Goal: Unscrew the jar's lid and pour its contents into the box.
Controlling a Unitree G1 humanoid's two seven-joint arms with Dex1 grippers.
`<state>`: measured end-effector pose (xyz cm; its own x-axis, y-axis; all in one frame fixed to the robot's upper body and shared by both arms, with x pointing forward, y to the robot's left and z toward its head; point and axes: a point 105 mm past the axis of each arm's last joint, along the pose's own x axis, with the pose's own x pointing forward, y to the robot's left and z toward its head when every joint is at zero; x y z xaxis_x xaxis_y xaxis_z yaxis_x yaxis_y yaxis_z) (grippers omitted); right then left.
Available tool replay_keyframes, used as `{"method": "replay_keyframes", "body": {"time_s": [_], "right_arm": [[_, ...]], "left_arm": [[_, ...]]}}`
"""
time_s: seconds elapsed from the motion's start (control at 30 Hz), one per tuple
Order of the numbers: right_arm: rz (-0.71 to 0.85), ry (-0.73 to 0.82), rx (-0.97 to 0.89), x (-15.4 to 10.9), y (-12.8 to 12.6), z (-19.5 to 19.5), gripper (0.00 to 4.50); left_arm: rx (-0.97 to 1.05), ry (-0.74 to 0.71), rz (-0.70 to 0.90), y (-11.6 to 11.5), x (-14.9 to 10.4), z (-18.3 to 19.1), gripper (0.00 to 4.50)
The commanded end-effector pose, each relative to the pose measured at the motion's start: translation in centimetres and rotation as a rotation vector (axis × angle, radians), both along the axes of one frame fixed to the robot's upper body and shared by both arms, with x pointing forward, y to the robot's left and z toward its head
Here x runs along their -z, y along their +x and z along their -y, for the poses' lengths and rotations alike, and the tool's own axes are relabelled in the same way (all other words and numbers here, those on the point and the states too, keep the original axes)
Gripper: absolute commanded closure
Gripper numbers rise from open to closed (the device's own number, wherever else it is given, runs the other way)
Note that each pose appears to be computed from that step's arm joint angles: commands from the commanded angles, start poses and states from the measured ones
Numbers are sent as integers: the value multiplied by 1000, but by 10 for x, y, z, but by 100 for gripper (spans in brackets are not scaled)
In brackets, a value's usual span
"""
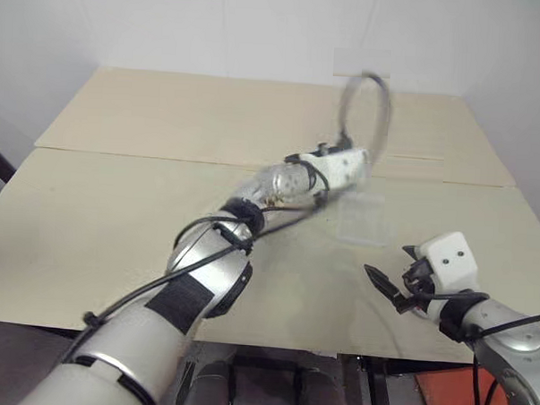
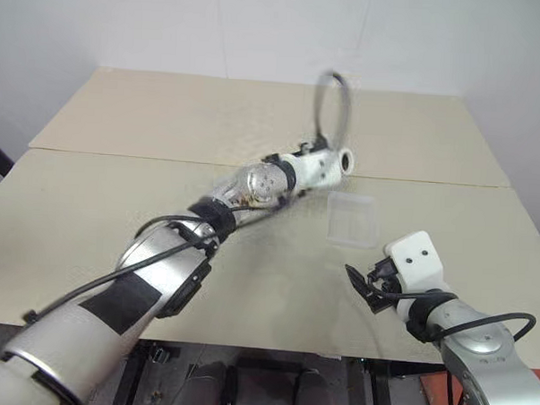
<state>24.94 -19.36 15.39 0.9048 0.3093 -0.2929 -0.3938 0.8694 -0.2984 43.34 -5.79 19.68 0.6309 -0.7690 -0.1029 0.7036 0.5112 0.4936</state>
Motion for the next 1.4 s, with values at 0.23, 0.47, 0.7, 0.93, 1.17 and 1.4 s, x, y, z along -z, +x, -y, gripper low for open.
{"method": "replay_keyframes", "body": {"time_s": [0.23,0.47,0.7,0.93,1.17,1.4], "right_arm": [[57,-30,-39,-12,7,-3,3],[84,-23,-53,-16,4,-8,3],[82,-27,-25,-11,-7,-10,3],[80,-2,45,-5,-23,-8,3],[79,-5,62,-5,-25,-7,3],[80,-8,55,-5,-22,-6,3]], "left_arm": [[-20,-20,50,6,-13,-13,257],[-21,585,936,-3,-61,13,257],[223,1013,1536,-24,-49,42,257],[311,1116,1653,-32,-33,55,257],[300,1094,1618,-33,-35,59,257],[82,842,1207,-16,-50,41,257]]}}
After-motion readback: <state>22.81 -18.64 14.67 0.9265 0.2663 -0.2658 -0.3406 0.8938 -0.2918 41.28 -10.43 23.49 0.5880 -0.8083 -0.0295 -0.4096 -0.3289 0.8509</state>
